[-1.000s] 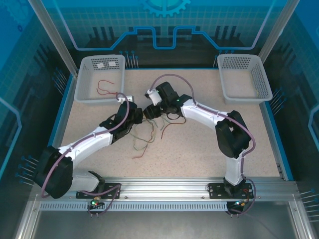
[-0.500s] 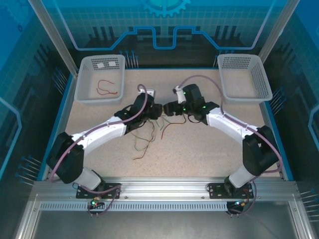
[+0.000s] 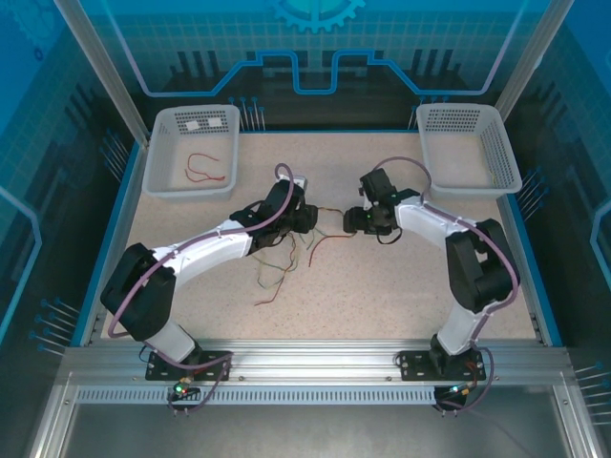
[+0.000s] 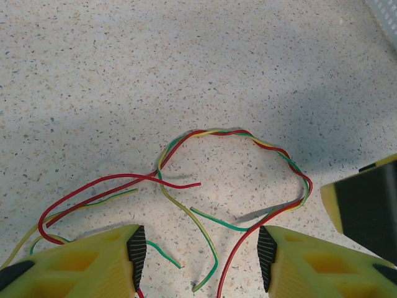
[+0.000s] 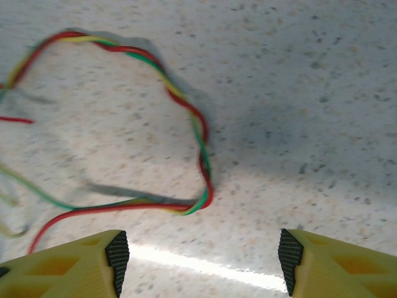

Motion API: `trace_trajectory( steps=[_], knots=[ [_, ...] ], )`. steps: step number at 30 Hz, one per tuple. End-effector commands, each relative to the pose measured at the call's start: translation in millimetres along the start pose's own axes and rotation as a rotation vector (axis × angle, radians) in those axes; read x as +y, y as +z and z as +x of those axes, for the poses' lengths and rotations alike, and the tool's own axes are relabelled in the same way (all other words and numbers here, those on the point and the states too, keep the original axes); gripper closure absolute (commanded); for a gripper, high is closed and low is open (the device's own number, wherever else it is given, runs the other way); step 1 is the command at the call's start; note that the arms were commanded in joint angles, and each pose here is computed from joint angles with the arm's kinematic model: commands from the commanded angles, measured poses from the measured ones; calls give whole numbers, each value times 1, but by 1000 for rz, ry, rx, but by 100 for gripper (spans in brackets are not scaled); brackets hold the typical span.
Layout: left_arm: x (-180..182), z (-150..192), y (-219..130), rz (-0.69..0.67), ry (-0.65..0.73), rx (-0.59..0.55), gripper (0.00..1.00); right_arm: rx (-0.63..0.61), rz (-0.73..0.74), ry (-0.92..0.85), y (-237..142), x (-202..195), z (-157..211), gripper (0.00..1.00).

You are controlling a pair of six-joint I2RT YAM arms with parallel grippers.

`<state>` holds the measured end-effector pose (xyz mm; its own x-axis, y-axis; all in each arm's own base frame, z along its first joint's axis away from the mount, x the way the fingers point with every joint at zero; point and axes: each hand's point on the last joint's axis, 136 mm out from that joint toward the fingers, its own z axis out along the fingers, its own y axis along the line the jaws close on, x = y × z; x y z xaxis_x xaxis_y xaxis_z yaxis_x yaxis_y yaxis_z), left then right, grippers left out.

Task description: Untangle the cables

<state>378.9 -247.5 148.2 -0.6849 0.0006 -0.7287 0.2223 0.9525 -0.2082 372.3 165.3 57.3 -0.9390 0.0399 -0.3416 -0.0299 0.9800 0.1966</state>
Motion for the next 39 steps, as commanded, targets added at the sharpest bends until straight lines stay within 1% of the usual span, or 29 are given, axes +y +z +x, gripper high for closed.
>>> trace_trajectory(
  steps=[1, 3, 5, 7, 11, 13, 14, 18, 22, 24, 28, 34, 37, 39],
  knots=[
    [0, 5, 4, -10, 12, 9, 46, 48, 163, -54, 9, -12, -2, 34],
    [2, 5, 3, -20, 12, 16, 46, 59, 229, -100, 13, -10, -9, 37],
    [2, 4, 0, -21, 11, 15, 46, 56, 281, -132, 16, -7, -14, 38],
    [4, 6, -3, -20, 10, 1, 46, 80, 272, -132, 27, -4, -14, 40],
    [10, 7, -9, -38, 3, -6, 46, 121, 264, -95, 43, -7, -12, 49],
    [11, 8, -10, -37, 3, -7, 46, 121, 251, -92, 50, -7, -10, 54],
    [12, 9, -11, -38, 5, -13, 46, 130, 253, -91, 53, -8, -8, 61],
    [14, 8, -13, -51, 10, -12, 45, 161, 247, -77, 58, -13, -1, 81],
    [12, 4, -12, -43, 13, -35, 45, 155, 233, -75, 57, -16, 0, 97],
    [11, 0, -12, -42, 11, -38, 45, 149, 237, -73, 51, -18, -1, 100],
    [8, -3, -12, -28, 4, -49, 45, 81, 246, -89, 31, -18, -14, 100],
    [7, -6, -18, -18, -2, -69, 45, -56, 295, -102, -21, -26, -39, 100],
    [10, -11, -22, -17, -12, -106, 45, -105, 294, -97, -44, -28, -47, 100],
    [8, -14, -25, -8, -13, -111, 45, -129, 296, -99, -57, -28, -50, 100]
  ],
)
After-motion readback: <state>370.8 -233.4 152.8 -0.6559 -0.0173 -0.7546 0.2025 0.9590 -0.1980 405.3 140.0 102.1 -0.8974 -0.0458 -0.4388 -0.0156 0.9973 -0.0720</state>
